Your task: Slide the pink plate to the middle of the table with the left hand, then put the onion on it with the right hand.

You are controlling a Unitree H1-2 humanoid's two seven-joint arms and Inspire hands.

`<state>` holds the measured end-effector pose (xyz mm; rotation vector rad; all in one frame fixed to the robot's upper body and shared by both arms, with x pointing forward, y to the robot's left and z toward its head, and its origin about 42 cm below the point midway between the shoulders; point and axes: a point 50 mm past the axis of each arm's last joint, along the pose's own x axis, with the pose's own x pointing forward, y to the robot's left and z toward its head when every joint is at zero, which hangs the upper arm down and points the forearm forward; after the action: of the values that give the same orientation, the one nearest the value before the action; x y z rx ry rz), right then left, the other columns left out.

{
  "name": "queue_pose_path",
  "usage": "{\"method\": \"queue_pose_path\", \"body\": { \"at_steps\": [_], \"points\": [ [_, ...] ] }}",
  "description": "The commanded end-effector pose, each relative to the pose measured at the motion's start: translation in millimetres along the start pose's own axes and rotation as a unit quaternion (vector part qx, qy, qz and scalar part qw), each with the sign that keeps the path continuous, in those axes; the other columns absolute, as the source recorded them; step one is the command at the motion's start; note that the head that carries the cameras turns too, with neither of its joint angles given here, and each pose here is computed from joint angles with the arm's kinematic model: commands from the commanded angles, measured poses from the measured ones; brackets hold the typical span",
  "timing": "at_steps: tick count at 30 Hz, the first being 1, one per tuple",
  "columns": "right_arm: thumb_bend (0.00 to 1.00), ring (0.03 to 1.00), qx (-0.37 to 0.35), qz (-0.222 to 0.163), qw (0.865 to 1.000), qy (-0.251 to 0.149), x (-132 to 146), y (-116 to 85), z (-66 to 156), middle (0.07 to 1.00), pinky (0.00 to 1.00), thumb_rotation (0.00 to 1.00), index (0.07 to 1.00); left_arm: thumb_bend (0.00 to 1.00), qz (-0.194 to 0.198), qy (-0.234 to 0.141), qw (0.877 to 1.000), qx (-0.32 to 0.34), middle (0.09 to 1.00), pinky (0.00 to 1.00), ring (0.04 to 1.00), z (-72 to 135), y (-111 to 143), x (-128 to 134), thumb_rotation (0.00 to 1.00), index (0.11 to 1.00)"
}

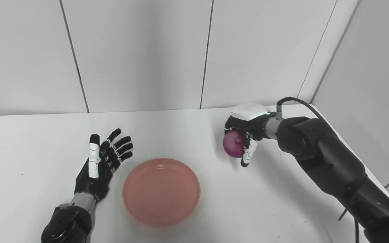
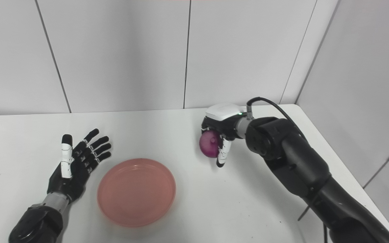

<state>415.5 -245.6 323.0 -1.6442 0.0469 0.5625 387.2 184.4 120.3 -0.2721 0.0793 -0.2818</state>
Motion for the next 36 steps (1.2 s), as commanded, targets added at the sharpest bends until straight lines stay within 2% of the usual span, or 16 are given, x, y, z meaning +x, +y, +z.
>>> {"method": "queue_pose_path", "body": {
  "at_steps": [1, 12, 15, 18, 21, 25, 29, 34, 36],
  "points": [
    [0.52, 0.412, -0.020, -0.047, 0.999, -0.014, -7.6, -31.0, 10.9, 0.442, 0.34, 0.00, 0.534, 0.82, 0.014, 0.056, 0.998, -0.011, 0.817, 0.81, 0.826, -29.8, -2.6, -8.5, 1.00, 0.887],
    [0.53, 0.437, -0.039, -0.036, 0.996, -0.068, 7.8, -32.3, 57.4, 0.457, 0.36, 0.00, 0.522, 0.81, 0.015, 0.052, 0.999, -0.006, 0.814, 0.82, 0.834, -34.7, -16.6, -4.3, 1.00, 0.888],
    [0.53, 0.364, -0.047, -0.036, 0.994, -0.089, 9.0, -35.6, 69.9, 0.474, 0.29, 0.00, 0.498, 0.82, 0.016, 0.053, 0.998, -0.006, 0.814, 0.82, 0.833, -36.0, -19.7, -4.0, 1.00, 0.893],
    [0.53, 0.362, -0.052, -0.033, 0.993, -0.104, 10.4, -38.8, 80.7, 0.479, 0.29, 0.00, 0.492, 0.82, 0.018, 0.054, 0.998, -0.008, 0.820, 0.82, 0.834, -36.5, -22.3, -3.8, 1.00, 0.897],
    [0.52, 0.398, -0.049, -0.036, 0.991, -0.119, 12.8, -40.6, 91.8, 0.449, 0.33, 0.00, 0.526, 0.82, 0.018, 0.054, 0.998, -0.006, 0.819, 0.81, 0.833, -37.2, -24.5, -3.3, 1.00, 0.897],
    [0.53, 0.396, -0.044, -0.037, 0.989, -0.134, 15.0, -41.8, 102.0, 0.482, 0.32, 0.00, 0.494, 0.81, 0.017, 0.054, 0.998, -0.002, 0.822, 0.81, 0.830, -37.7, -26.9, -2.6, 1.00, 0.898],
    [0.53, 0.408, -0.041, -0.035, 0.988, -0.147, 17.9, -43.4, 110.5, 0.466, 0.34, 0.00, 0.507, 0.80, 0.019, 0.056, 0.998, -0.002, 0.820, 0.80, 0.828, -37.5, -29.7, -1.1, 1.00, 0.895],
    [0.52, 0.429, -0.040, -0.028, 0.987, -0.155, 20.1, -42.5, 123.2, 0.452, 0.35, 0.00, 0.525, 0.79, 0.015, 0.057, 0.998, -0.003, 0.825, 0.79, 0.831, -37.1, -33.2, -0.2, 1.00, 0.900],
    [0.52, 0.453, -0.033, -0.021, 0.988, -0.152, 22.1, -39.5, 127.4, 0.451, 0.39, 0.00, 0.531, 0.78, 0.015, 0.056, 0.998, -0.002, 0.822, 0.80, 0.828, -36.9, -34.1, 0.0, 1.00, 0.900]
  ]
}}
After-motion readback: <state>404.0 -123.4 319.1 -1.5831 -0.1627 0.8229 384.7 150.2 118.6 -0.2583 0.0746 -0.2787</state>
